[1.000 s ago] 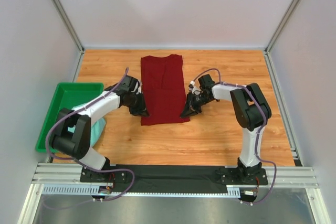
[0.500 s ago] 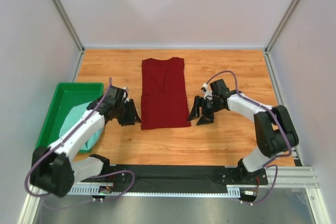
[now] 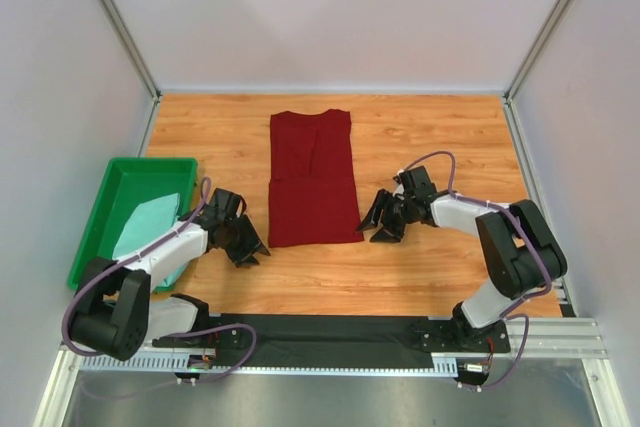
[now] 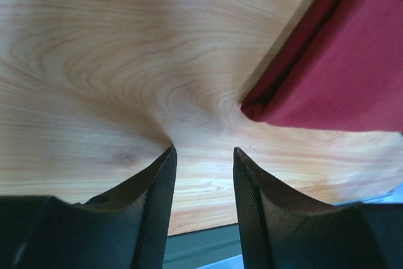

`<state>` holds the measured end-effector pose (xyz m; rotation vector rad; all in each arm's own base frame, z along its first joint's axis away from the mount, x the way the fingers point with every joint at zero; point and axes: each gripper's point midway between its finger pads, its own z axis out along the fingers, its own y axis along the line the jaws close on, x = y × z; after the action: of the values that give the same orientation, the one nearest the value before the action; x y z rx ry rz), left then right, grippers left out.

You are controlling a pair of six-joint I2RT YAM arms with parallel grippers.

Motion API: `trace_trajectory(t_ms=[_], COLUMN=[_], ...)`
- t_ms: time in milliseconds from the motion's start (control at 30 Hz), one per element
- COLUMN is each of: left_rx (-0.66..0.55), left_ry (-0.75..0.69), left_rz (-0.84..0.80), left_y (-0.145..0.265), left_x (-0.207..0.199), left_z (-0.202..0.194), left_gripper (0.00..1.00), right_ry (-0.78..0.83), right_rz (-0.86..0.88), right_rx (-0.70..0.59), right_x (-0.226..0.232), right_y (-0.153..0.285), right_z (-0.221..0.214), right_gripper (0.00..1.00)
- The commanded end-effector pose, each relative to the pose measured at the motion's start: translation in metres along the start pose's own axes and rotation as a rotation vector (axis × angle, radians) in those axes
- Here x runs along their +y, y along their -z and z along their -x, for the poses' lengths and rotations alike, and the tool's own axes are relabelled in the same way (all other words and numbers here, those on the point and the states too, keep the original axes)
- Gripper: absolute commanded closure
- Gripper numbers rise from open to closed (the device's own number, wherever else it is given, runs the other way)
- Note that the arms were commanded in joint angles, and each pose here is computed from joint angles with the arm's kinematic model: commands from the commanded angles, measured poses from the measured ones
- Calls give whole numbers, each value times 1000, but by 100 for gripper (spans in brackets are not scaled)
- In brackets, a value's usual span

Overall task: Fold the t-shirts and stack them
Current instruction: Fold the tshirt

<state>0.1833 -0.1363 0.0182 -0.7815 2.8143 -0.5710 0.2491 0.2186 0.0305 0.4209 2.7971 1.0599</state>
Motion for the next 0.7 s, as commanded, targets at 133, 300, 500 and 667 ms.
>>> trace_trajectory(t_ms=[133, 300, 500, 667], left_rx=[-76, -56, -52, -38], left_ry=[172, 221, 303, 347], left_rz=[-51, -75, -78, -58], left_y=[-4, -9, -20, -29], left_x=[-12, -19, -18, -14], left_z=[14, 14, 15, 13], left_gripper=[49, 46, 44, 45], right_ry=[-98, -155, -218, -245], right_rz=[-48, -44, -91, -116], right_rx=[-108, -90, -154, -162], right_x=[-11, -16, -30, -36], right_y=[-9, -20, -23, -25], right_z=[-6, -17, -11, -10], right_gripper=[44, 44, 46, 49])
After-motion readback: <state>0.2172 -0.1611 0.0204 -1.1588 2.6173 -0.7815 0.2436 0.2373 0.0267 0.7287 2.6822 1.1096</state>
